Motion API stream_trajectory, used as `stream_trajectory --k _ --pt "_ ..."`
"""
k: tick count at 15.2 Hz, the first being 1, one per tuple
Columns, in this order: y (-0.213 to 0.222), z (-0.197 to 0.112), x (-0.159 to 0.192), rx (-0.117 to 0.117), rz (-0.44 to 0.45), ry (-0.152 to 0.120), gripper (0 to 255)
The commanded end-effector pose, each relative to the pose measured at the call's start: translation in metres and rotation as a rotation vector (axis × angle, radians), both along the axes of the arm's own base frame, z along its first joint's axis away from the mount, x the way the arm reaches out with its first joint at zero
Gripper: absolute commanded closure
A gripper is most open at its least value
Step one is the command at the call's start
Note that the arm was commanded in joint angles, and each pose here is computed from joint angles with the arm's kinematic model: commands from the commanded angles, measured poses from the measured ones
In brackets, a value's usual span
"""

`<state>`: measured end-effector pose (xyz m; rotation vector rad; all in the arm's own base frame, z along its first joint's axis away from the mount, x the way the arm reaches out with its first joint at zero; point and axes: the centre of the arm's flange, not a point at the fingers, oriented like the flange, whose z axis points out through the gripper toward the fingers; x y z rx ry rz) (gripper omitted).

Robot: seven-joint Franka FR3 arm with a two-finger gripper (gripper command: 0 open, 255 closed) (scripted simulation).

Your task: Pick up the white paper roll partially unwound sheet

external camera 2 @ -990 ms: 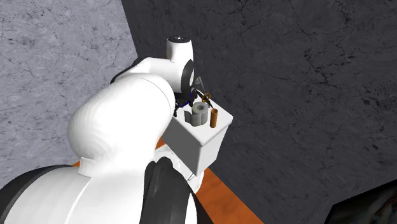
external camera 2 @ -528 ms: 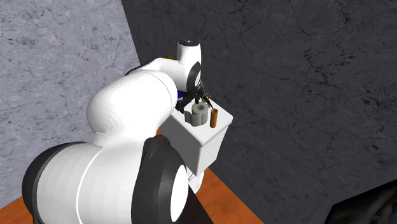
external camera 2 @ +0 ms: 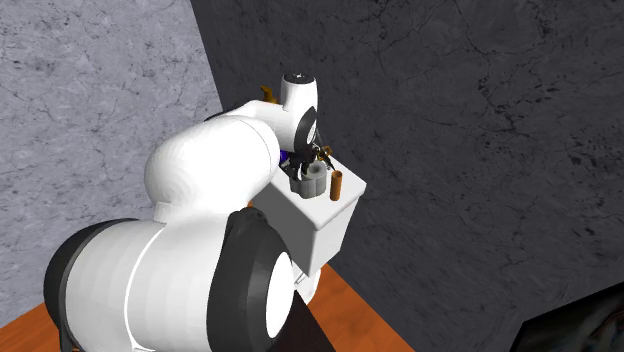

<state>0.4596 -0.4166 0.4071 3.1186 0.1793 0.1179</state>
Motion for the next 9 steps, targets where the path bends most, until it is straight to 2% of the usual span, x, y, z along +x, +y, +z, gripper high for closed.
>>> stream_trajectory --k 1,9 --pt "0.0024 -0.0056 0.0009 0.008 0.003 0.008 255" --pt "0.003 -0.0004 0.0008 0.008 0.003 0.008 255"
